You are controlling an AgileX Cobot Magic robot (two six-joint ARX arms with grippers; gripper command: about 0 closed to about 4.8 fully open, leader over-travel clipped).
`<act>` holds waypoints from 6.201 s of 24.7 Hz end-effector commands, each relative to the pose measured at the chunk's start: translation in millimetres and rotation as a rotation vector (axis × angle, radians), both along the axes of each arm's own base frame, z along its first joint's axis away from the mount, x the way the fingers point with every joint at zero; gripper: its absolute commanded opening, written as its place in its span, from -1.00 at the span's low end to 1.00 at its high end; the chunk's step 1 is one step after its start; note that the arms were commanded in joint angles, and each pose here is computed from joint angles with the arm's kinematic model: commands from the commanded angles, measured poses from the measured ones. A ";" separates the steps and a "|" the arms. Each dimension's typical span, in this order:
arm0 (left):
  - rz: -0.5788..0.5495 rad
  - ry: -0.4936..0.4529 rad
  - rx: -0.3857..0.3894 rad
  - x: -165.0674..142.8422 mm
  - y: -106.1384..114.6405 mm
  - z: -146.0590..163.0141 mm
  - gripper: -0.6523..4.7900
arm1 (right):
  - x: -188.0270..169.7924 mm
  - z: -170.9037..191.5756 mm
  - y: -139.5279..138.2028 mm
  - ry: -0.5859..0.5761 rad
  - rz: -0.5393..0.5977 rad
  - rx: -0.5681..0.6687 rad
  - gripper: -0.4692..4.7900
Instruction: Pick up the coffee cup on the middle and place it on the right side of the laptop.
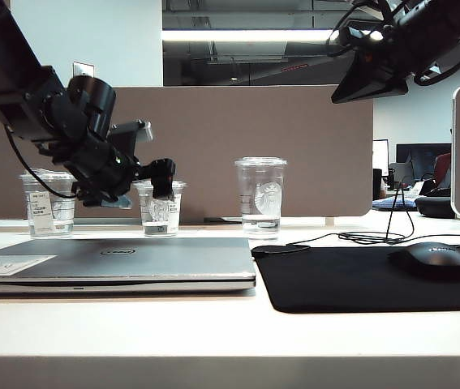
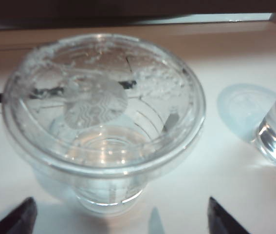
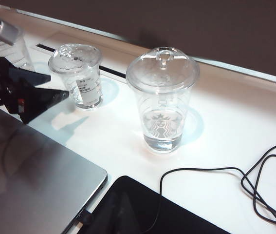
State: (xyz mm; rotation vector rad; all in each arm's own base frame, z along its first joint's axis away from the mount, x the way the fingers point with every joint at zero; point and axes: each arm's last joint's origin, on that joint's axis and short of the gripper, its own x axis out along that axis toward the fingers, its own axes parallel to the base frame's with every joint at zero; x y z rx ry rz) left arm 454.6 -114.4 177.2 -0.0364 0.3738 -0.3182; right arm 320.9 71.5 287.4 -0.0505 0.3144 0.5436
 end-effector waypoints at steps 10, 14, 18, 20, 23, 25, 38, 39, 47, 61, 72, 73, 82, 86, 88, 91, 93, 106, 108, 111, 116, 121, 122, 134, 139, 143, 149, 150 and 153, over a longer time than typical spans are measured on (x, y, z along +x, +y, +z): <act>0.049 -0.054 0.008 36.7 -11.8 -17.7 1.00 | 2.9 -1.0 0.2 -0.013 -0.003 -0.033 -0.84; 0.076 -0.064 0.015 43.4 -12.6 -21.5 1.00 | 3.1 -3.6 0.2 0.006 -0.002 -0.037 -0.84; 0.079 -0.102 0.004 48.1 -13.8 -24.8 1.00 | 5.8 -10.5 0.7 0.026 0.004 -0.057 -0.84; 0.077 -0.126 -0.003 49.1 -14.1 -24.6 1.00 | 6.6 -13.4 0.9 0.041 0.004 -0.060 -0.84; 0.076 -0.149 -0.010 50.4 -14.5 -25.2 1.00 | 8.1 -16.8 1.1 0.055 0.005 -0.063 -0.84; 0.059 -0.154 -0.015 50.5 -14.8 -24.9 1.00 | 8.8 -17.9 1.3 0.057 0.005 -0.063 -0.84; 0.010 -0.189 -0.037 53.0 -16.9 -28.0 1.00 | 9.7 -19.9 1.5 0.064 0.005 -0.064 -0.84; 0.010 -0.192 -0.037 53.0 -17.0 -27.6 0.99 | 9.7 -20.0 1.4 0.065 0.004 -0.065 -0.84; 0.016 -0.192 -0.035 53.3 -16.8 -27.2 0.26 | 9.8 -20.1 1.4 0.064 0.004 -0.065 -0.84; -0.036 -0.199 -0.049 52.7 -18.2 -22.6 0.23 | 9.9 -20.2 0.8 0.062 -0.017 -0.081 -0.84; -0.157 -0.185 -0.008 40.1 -18.2 24.6 0.24 | 9.0 -16.3 -3.6 0.048 -0.030 -0.079 -0.84; -0.162 -0.189 0.009 38.4 -17.7 29.9 0.25 | 8.9 -15.5 -4.5 0.045 -0.033 -0.078 -0.84; -0.325 -0.191 -0.021 6.8 -14.4 102.7 0.26 | 4.7 -5.0 -8.7 0.006 -0.060 -0.077 -0.84; -0.404 -0.183 -0.056 -9.5 -12.5 129.2 0.26 | 2.1 0.6 -10.1 -0.016 -0.063 -0.073 -0.84; -0.472 -0.160 -0.109 -21.1 -11.7 144.7 0.26 | -0.6 6.4 -14.2 -0.035 -0.079 -0.070 -0.84; -0.590 -0.127 -0.184 -32.7 -12.0 157.8 0.26 | -3.8 13.5 -19.8 -0.061 -0.115 -0.073 -0.84; -0.691 -0.082 -0.262 -39.3 -20.9 161.4 0.25 | -6.4 19.4 -27.0 -0.082 -0.154 -0.075 -0.84; -0.762 -0.103 -0.117 -80.0 -119.1 139.1 0.18 | -26.1 47.3 -41.4 -0.173 -0.300 -0.091 -0.84; -0.747 -0.096 -0.118 -88.3 -134.8 116.1 0.11 | -30.3 50.7 -43.5 -0.176 -0.361 -0.108 -0.84; -0.735 -0.105 -0.119 -103.3 -151.6 67.4 0.11 | -39.8 57.4 -47.6 -0.178 -0.464 -0.140 -0.84; -0.746 -0.034 -0.108 -110.9 -170.0 20.5 0.15 | -44.0 56.7 -47.8 -0.156 -0.461 -0.167 -0.84; -0.750 0.011 -0.074 -119.4 -190.0 -8.9 0.44 | -44.0 56.7 -47.7 -0.156 -0.461 -0.167 -0.84; -0.756 0.020 -0.071 -121.0 -192.1 -12.4 0.55 | -44.0 56.7 -47.7 -0.155 -0.461 -0.167 -0.84; -0.701 0.180 0.060 -130.5 -190.3 -29.0 1.00 | -44.1 56.8 -47.5 -0.156 -0.461 -0.167 -0.84; -0.700 0.234 0.087 -138.6 -182.8 -9.1 1.00 | -46.0 58.6 -48.3 -0.160 -0.479 -0.171 -0.84; -0.725 0.255 0.145 -154.2 -168.6 28.3 1.00 | -50.4 62.5 -48.6 -0.172 -0.480 -0.166 -0.84; -0.708 0.158 0.203 -189.2 -131.2 110.3 0.99 | -66.4 69.3 -47.1 -0.155 -0.425 -0.157 -0.84; -0.725 0.125 0.233 -199.3 -121.7 125.8 0.59 | -72.2 71.5 -47.6 -0.148 -0.420 -0.158 -0.84; -0.700 0.056 0.284 -221.5 -98.4 157.8 -0.32 | -90.7 78.7 -49.3 -0.136 -0.419 -0.157 -0.84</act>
